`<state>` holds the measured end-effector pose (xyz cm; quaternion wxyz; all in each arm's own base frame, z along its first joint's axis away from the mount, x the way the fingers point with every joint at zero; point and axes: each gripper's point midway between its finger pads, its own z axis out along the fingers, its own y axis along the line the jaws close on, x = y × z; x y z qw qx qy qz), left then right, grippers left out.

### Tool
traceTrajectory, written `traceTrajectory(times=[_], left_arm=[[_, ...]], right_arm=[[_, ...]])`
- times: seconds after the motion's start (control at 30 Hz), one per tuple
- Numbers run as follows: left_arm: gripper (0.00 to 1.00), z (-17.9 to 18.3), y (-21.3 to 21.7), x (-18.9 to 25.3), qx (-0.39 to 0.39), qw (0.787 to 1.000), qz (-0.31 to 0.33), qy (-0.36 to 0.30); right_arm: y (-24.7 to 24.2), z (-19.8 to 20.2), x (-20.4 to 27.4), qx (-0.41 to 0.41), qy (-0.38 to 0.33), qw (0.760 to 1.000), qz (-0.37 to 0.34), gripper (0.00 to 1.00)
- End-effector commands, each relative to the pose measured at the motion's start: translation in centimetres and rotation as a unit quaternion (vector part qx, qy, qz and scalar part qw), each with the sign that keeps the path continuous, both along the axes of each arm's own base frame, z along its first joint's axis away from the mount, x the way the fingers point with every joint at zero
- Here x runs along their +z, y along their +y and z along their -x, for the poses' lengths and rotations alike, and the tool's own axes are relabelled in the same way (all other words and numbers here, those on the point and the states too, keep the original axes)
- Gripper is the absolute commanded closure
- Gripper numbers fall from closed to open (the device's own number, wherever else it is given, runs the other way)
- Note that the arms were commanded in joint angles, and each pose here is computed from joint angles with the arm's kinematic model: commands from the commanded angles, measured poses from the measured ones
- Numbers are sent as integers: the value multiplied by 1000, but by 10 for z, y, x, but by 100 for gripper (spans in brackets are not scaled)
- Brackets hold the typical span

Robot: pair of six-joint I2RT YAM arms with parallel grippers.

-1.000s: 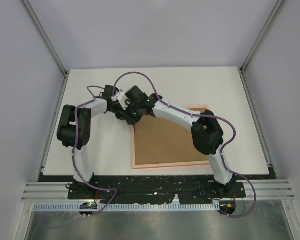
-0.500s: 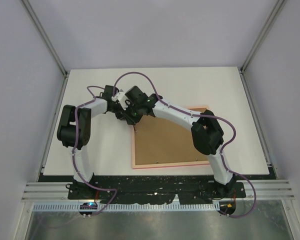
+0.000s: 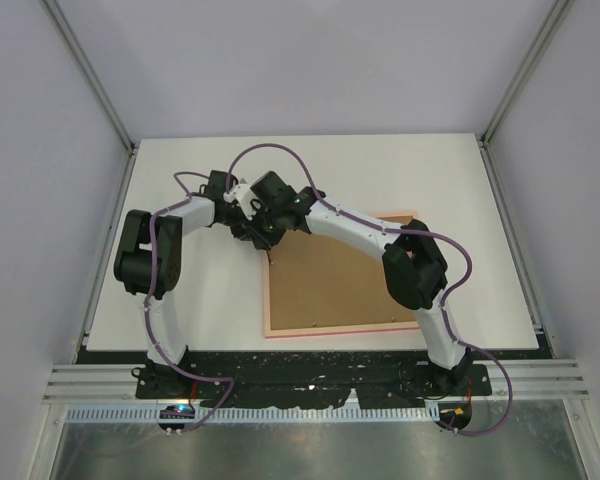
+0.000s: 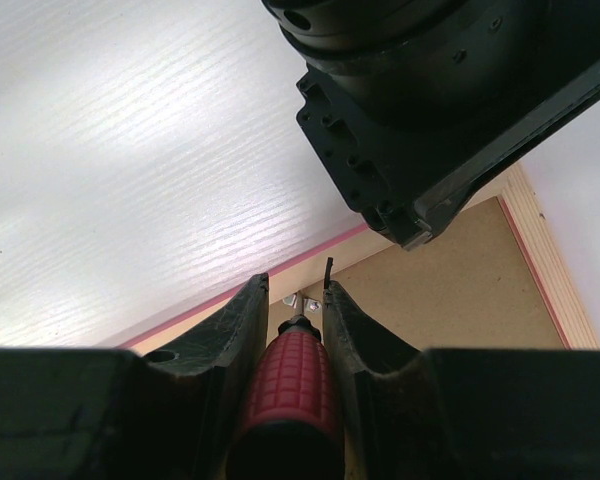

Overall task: Take the photo out of the frame
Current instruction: Release the photo frame item from the photo frame.

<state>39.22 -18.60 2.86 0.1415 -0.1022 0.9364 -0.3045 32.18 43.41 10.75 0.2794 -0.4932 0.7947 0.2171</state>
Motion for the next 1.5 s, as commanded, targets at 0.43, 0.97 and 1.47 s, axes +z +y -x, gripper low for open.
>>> traceTrajectory(times=[0.43, 0.97, 1.47], left_arm=[[100, -1, 5, -11, 16, 1000, -6, 13], [100, 0, 5, -11, 15, 1000, -5, 15], [100, 0, 4, -12, 14, 1000, -5, 15]], right_arm=[[7, -8, 57, -12, -42, 998, -41, 92], [5, -24, 38, -59, -48, 997, -34, 92], [8, -10, 26, -27, -15, 999, -34, 92]])
